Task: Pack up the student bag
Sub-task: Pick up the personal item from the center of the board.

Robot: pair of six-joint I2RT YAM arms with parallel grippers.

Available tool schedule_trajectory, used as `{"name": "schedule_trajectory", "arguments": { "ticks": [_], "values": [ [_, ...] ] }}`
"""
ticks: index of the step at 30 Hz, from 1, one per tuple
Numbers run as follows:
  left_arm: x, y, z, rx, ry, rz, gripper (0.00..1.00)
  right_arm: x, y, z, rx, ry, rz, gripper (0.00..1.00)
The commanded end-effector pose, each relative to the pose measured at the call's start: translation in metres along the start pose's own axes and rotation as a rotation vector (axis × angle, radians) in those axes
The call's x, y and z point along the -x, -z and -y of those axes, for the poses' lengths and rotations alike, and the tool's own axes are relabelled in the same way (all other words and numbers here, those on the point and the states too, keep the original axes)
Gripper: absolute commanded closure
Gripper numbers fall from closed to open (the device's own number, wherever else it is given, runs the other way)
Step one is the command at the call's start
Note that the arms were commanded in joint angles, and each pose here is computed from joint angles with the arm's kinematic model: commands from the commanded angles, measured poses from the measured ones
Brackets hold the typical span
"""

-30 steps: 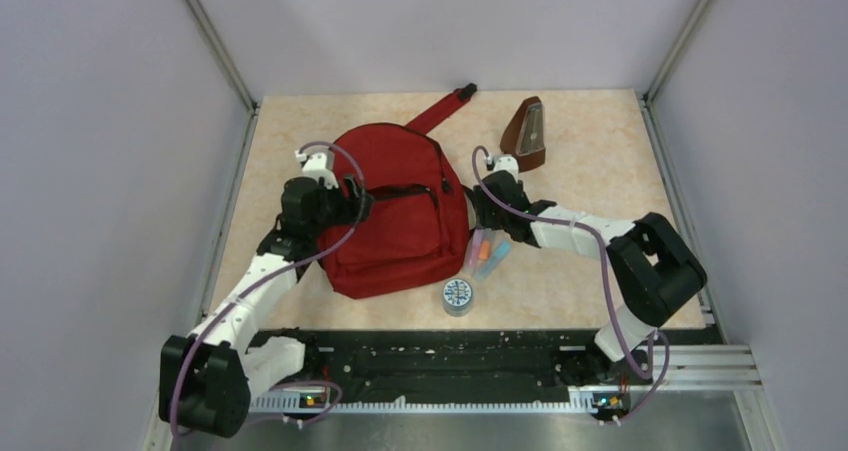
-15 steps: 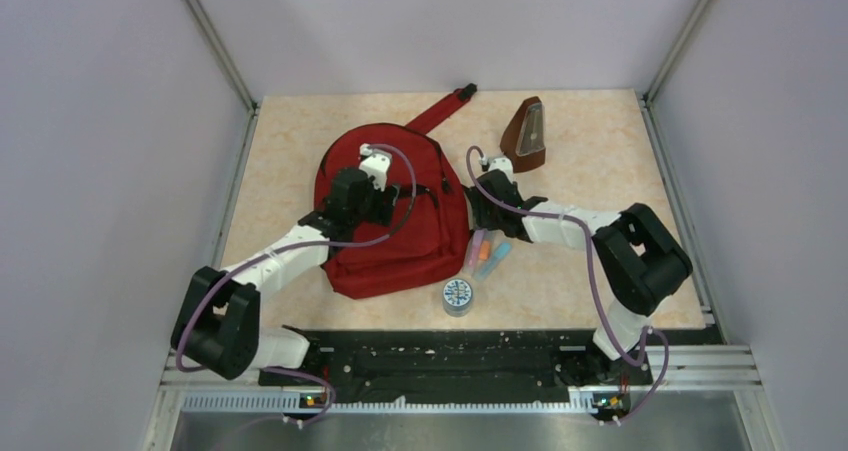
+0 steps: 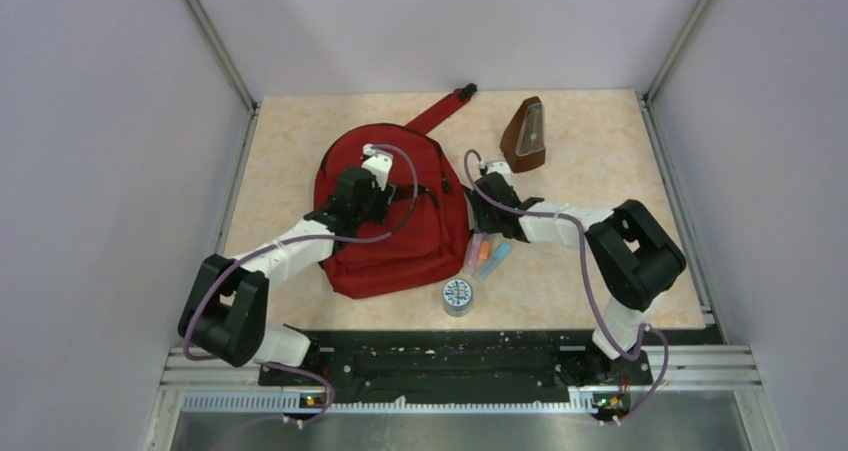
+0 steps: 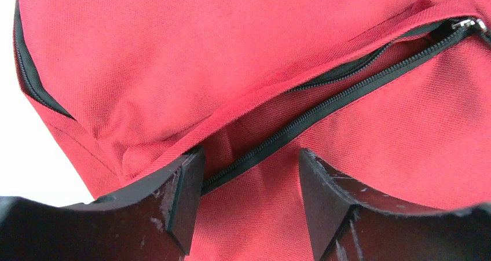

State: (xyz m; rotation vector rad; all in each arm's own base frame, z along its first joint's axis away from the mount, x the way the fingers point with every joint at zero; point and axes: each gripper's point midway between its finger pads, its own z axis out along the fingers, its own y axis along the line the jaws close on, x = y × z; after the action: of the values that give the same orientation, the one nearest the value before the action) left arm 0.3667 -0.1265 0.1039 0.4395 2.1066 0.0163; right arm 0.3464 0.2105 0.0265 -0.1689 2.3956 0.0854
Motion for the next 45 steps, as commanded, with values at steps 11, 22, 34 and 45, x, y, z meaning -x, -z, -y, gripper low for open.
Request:
{"name": "schedule_trajectory", "arguments": {
  "ticks": [11,22,34,45],
  "values": [
    [0.034,0.035,0.008,-0.053,0.088,0.147,0.98,0.011,-0.002,-0.003,0.012,-0.07,0.042,0.82],
    [0.047,0.062,0.004,-0.064,0.141,0.258,0.85,0.045,0.015,0.0,0.002,-0.069,0.143,1.0],
    [0.034,0.034,-0.009,-0.021,-0.166,0.11,0.34,0.036,0.021,-0.007,0.068,-0.075,0.133,1.0],
    [0.024,0.021,-0.008,-0.217,-0.189,-0.021,0.32,0.038,0.021,-0.011,0.091,-0.071,0.146,1.0]
  ]
}}
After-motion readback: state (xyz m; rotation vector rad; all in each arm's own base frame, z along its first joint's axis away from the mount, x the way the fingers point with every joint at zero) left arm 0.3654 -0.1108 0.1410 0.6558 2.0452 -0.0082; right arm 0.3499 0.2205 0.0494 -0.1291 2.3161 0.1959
